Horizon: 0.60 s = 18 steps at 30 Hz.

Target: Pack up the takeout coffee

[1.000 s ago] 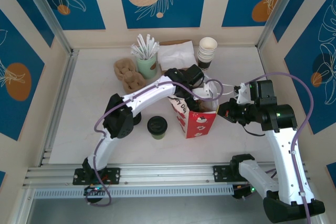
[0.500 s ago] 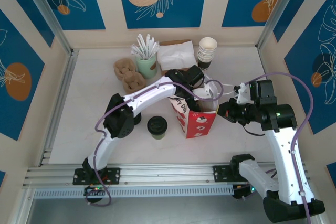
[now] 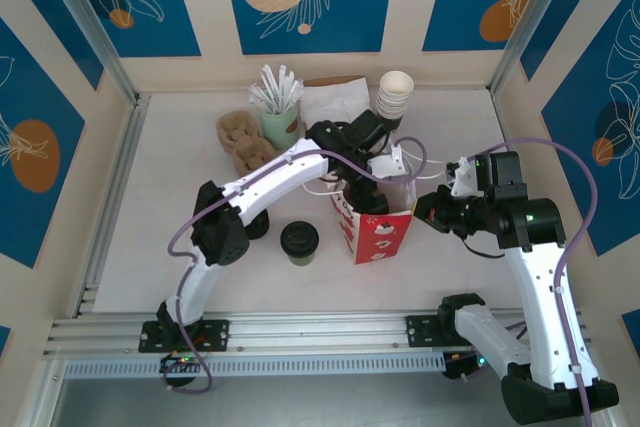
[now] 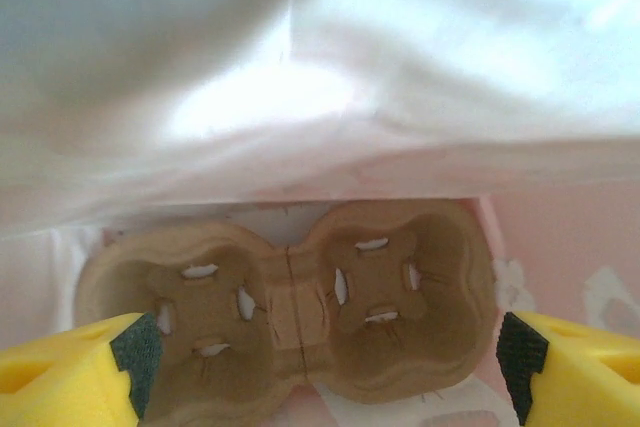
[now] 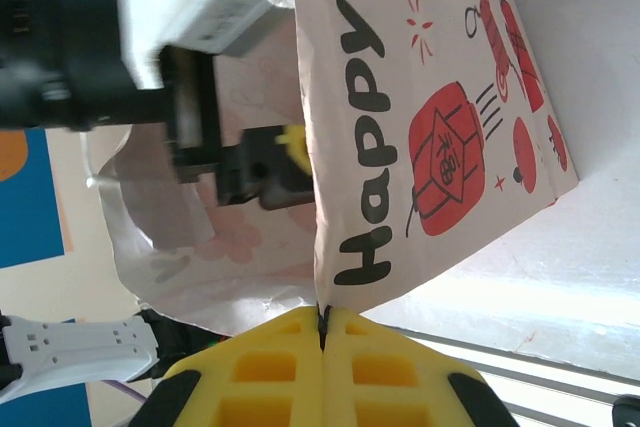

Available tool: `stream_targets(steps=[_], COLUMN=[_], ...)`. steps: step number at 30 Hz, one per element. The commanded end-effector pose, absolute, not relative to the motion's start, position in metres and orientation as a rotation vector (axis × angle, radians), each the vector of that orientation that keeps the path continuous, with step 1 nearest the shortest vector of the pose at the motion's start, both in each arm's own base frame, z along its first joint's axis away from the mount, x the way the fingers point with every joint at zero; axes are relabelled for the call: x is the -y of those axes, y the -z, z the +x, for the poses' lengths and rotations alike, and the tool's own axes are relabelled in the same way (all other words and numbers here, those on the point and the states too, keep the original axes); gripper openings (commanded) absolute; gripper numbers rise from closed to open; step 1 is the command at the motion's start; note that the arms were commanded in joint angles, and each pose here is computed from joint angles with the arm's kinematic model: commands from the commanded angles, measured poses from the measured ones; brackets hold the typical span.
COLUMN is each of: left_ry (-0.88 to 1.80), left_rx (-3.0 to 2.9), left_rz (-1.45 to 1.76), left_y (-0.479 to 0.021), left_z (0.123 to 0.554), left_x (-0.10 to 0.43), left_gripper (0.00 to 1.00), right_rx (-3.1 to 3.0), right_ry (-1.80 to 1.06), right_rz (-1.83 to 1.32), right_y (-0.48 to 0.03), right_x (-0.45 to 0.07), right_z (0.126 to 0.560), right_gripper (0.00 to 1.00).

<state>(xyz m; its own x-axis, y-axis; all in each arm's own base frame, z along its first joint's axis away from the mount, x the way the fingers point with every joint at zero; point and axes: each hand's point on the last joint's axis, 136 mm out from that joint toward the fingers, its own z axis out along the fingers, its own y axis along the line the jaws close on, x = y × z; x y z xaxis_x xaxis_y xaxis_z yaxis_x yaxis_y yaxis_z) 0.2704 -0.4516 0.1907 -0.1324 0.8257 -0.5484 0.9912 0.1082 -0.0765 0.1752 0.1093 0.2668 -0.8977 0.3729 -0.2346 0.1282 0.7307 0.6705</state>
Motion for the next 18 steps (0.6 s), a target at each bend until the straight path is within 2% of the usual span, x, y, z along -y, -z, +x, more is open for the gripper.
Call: stream_targets(steps=[1, 8, 12, 18], left_ry=[0.684, 0.692, 0.75, 0.734], left_rx=[-1.953, -1.881, -1.819, -1.774], left_rz=[1.735, 1.661, 1.576, 1.417], left_y=[-0.242, -0.282, -0.316, -0.366], left_z=[0.259, 0.261, 0.26, 0.267], left_x=[0.449, 0.45, 0.454, 0.447], left_gripper=[0.88, 0.88, 0.86, 0.85], right_rx=[-2.576, -2.565, -2.558, -2.554], right_ry=[-0.998, -1.006, -1.017, -0.977], right_rz=[0.424, 0.45, 0.457, 0.416], right_y=[-0.268, -0.267, -0.267, -0.27], right_x=[-0.112, -0.112, -0.113, -0.11], right_z=[0.178, 0.183, 0.186, 0.189], right_gripper=[0.06, 0.07, 0.17, 0.39])
